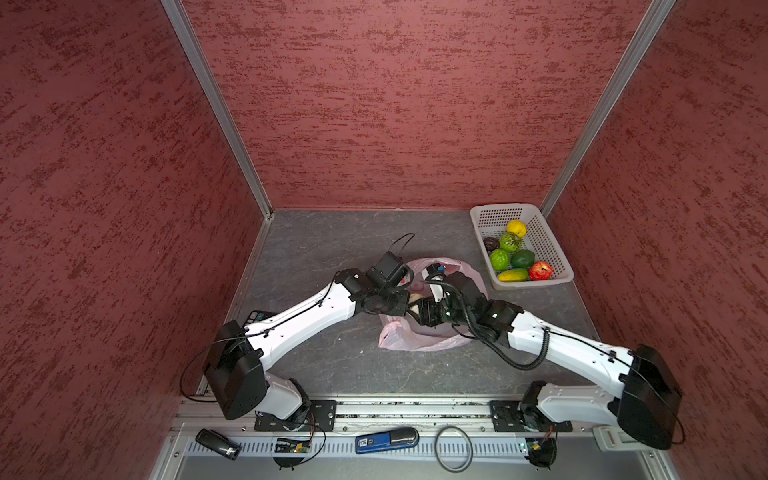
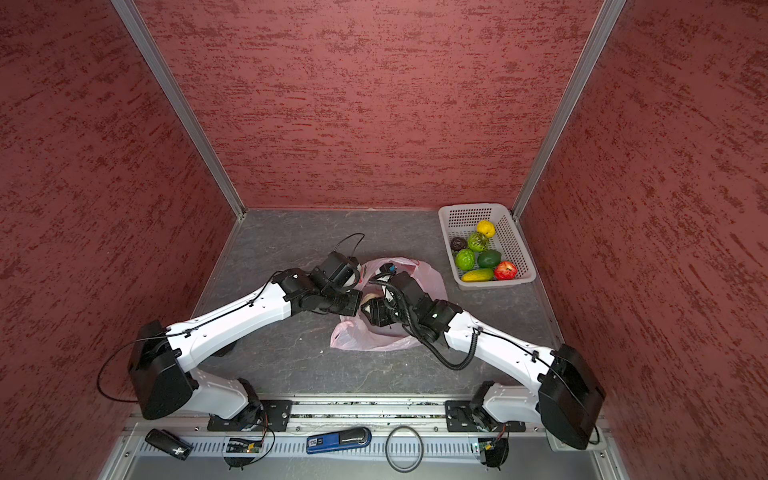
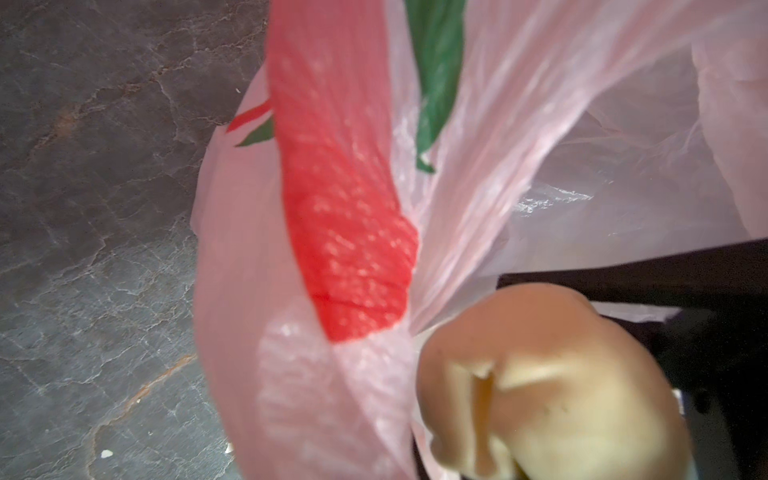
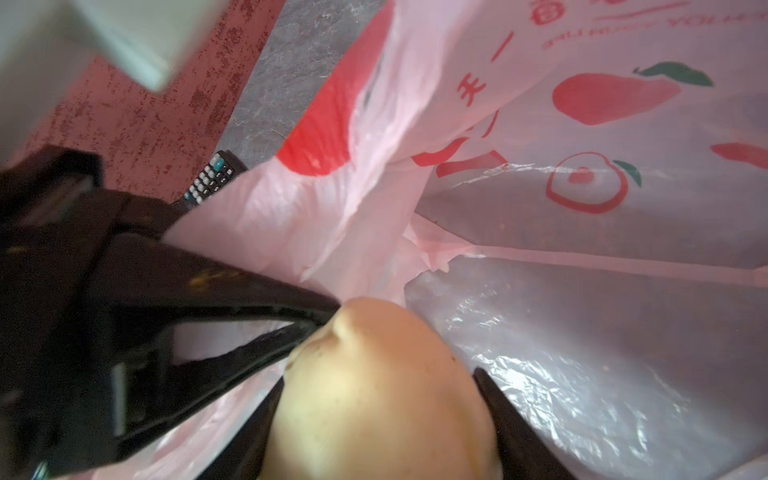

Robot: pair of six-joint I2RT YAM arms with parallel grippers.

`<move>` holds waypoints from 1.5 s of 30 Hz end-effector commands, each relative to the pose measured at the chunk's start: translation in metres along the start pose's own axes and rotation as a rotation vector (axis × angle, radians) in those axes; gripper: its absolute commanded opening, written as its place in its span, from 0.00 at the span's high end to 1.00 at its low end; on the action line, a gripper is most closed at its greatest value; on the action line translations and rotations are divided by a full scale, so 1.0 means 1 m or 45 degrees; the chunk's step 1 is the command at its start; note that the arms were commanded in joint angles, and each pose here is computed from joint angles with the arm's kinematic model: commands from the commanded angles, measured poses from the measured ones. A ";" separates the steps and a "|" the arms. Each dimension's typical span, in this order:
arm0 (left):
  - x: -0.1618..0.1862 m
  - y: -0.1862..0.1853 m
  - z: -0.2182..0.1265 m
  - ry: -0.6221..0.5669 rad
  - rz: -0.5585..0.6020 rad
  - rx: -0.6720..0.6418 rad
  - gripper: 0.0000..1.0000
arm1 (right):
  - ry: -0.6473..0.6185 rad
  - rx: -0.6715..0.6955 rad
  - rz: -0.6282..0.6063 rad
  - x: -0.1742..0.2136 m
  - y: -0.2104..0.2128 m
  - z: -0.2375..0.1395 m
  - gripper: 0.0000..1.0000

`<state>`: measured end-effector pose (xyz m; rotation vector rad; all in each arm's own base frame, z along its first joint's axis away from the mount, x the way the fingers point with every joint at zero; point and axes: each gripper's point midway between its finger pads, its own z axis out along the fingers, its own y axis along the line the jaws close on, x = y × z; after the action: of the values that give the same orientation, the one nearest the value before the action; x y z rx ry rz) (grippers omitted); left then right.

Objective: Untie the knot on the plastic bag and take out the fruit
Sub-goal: 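Lift the pale pear out of the bag with the right gripper toward the basket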

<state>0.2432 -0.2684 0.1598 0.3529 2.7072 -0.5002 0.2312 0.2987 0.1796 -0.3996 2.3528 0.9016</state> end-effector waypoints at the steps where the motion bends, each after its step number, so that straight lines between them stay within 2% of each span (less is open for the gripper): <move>1: -0.010 -0.001 -0.006 -0.036 0.005 -0.005 1.00 | -0.036 -0.053 -0.034 -0.018 0.022 -0.027 0.49; 15: -0.006 0.002 -0.010 -0.033 0.008 0.002 1.00 | -0.275 -0.064 -0.010 -0.103 0.048 -0.087 0.49; 19: -0.008 0.000 -0.011 -0.036 0.021 0.007 1.00 | -0.298 -0.095 -0.018 -0.120 0.053 -0.095 0.49; 25: -0.012 0.000 -0.013 -0.045 0.026 0.009 1.00 | -0.376 -0.025 0.022 -0.149 0.030 -0.106 0.49; 31: -0.013 0.001 -0.012 -0.049 0.021 0.009 1.00 | -0.472 0.123 0.087 -0.182 -0.028 -0.123 0.50; 39: -0.015 0.004 -0.011 -0.064 0.011 0.005 1.00 | -0.611 0.376 0.282 -0.209 -0.158 -0.145 0.50; 45: -0.017 0.006 -0.012 -0.077 -0.002 0.006 1.00 | -0.680 0.555 0.413 -0.216 -0.250 -0.154 0.50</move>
<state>0.2511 -0.2626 0.1668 0.3401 2.6861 -0.5014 0.4333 0.0482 0.2814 0.3548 2.0958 0.5526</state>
